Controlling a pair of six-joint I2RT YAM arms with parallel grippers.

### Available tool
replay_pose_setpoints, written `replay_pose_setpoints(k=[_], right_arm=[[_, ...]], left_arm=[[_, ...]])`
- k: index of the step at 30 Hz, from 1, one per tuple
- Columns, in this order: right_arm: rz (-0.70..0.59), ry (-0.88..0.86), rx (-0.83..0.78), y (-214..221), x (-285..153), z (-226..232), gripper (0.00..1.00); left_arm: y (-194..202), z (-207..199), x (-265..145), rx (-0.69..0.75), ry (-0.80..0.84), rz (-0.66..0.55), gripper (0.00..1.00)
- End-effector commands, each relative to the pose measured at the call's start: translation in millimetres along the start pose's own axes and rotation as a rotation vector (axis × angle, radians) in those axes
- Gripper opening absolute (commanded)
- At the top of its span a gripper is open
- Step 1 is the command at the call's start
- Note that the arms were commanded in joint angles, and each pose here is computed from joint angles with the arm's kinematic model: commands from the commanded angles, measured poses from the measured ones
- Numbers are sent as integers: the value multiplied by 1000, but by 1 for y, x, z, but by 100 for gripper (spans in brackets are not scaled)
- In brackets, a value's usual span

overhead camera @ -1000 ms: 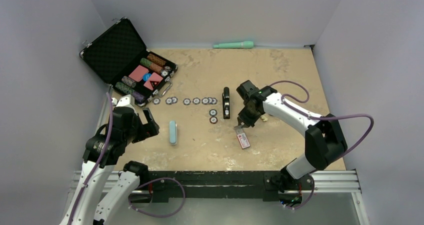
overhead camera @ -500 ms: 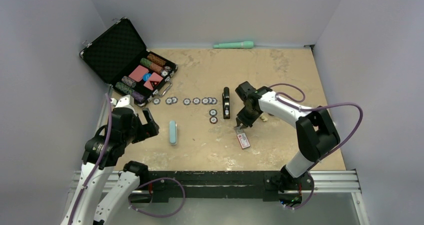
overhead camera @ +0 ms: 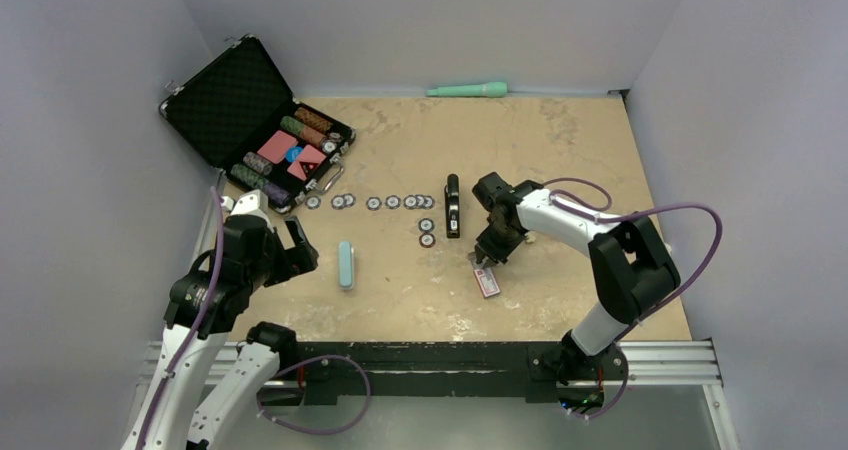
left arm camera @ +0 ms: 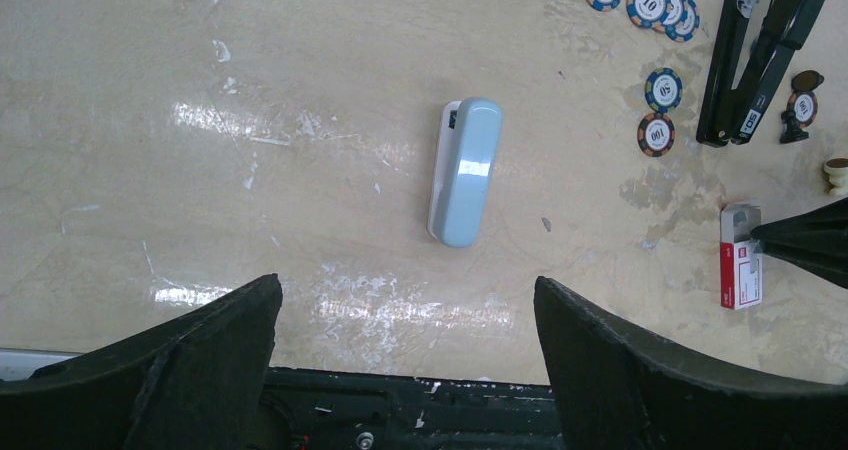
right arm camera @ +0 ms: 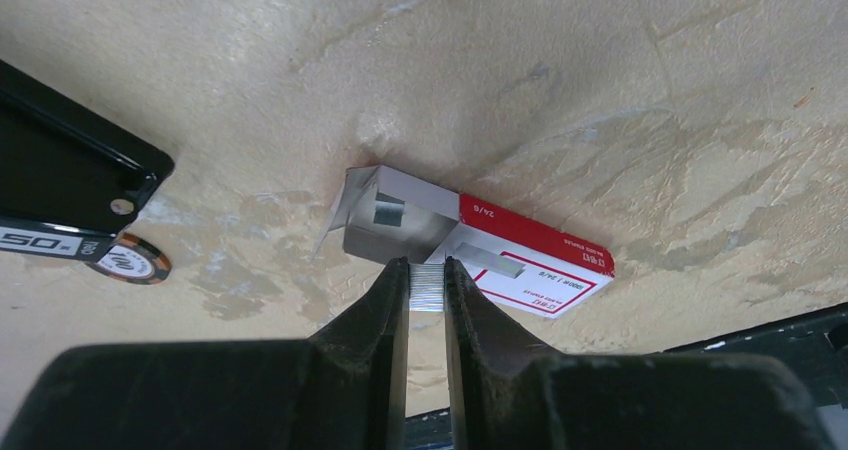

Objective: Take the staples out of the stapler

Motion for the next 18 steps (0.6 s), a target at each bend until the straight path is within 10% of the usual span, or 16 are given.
replay_pose_setpoints(k=[1,18], right_arm=[[3,-40,53,1,-6,-1,0],[-34,-79,73,-5,-13,7,0]], left_arm=[[-4,-2,3,14,13,-25,100],[-4,-1,4,11,9,-25,100]])
Point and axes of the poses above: each gripper's point midway between its finger pads, its own x axis out along the fingers, its own z axis along the line the jaws close on, y = z × x, the point moved 8 cm from there along -x, back along the fingers, and after that the axes turned 1 degree about -x, right-handed, at the moved point
